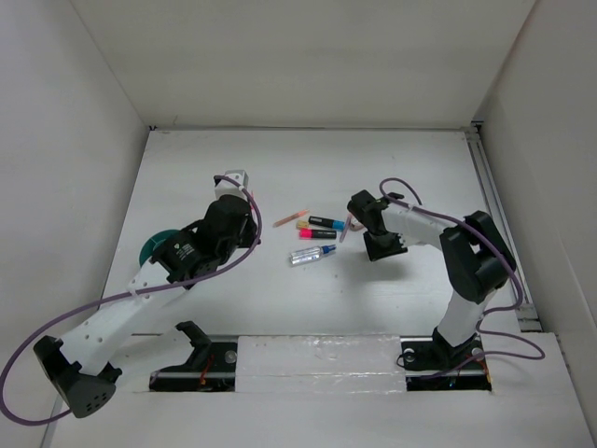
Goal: Sort the stationery into containers
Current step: Close the pen cap on the pen.
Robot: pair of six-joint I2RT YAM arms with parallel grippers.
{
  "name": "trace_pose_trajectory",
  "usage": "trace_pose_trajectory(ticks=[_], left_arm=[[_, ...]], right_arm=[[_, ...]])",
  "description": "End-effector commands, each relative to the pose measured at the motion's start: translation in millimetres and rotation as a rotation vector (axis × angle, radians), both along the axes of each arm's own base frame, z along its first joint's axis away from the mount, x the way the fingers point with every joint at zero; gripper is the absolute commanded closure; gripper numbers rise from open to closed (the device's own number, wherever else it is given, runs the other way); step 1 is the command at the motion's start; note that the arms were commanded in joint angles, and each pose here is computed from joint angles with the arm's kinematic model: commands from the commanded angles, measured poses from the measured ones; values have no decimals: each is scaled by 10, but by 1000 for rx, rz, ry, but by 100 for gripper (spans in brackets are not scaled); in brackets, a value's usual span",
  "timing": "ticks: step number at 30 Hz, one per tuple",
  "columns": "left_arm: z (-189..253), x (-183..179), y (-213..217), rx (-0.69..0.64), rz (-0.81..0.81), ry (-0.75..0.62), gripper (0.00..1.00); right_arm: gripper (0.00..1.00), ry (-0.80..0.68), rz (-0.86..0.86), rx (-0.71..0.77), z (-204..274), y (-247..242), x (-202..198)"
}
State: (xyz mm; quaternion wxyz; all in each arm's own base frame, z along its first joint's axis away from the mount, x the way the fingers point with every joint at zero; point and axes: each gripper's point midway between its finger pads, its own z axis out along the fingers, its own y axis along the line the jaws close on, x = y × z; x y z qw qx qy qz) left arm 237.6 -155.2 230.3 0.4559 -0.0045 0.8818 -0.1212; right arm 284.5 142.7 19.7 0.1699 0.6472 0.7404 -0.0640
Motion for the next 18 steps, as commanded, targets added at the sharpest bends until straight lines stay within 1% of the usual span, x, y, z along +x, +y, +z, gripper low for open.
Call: trace_pose_trajectory(ticks=[1,2,3,6,10,11,12,14,15,16,18], left_arm=[[57,28,32,-9,15,-29,100],[57,28,32,-9,15,-29,100],[61,35,42,-12,27,-31,100],[61,36,42,-12,27,-31,100],[61,36,42,-12,27,-31,100],[61,36,42,-12,27,-31,100],[61,36,42,-12,27,-31,100],[61,36,42,-12,27,-31,100],[61,36,42,-12,27,-31,100],[61,36,42,-12,27,-31,100],[80,15,27,-25,15,-31,100]], right_arm=[[58,25,-26,16,-236,38,0],[60,25,-26,16,-236,38,0],[68,22,-26,17,-263,48,17],[80,45,-27,27,-351,46,-1],[84,42,-27,40,-426,63,-4],[86,42,-27,40,-426,63,-4],[92,34,-18,45,-445,72,8],[99,13,-5,58,-415,104,56],[100,22,-5,52,-439,83,21],[100,-7,8,70,-354,114,70],[100,-65,37,42,-218,101,168]])
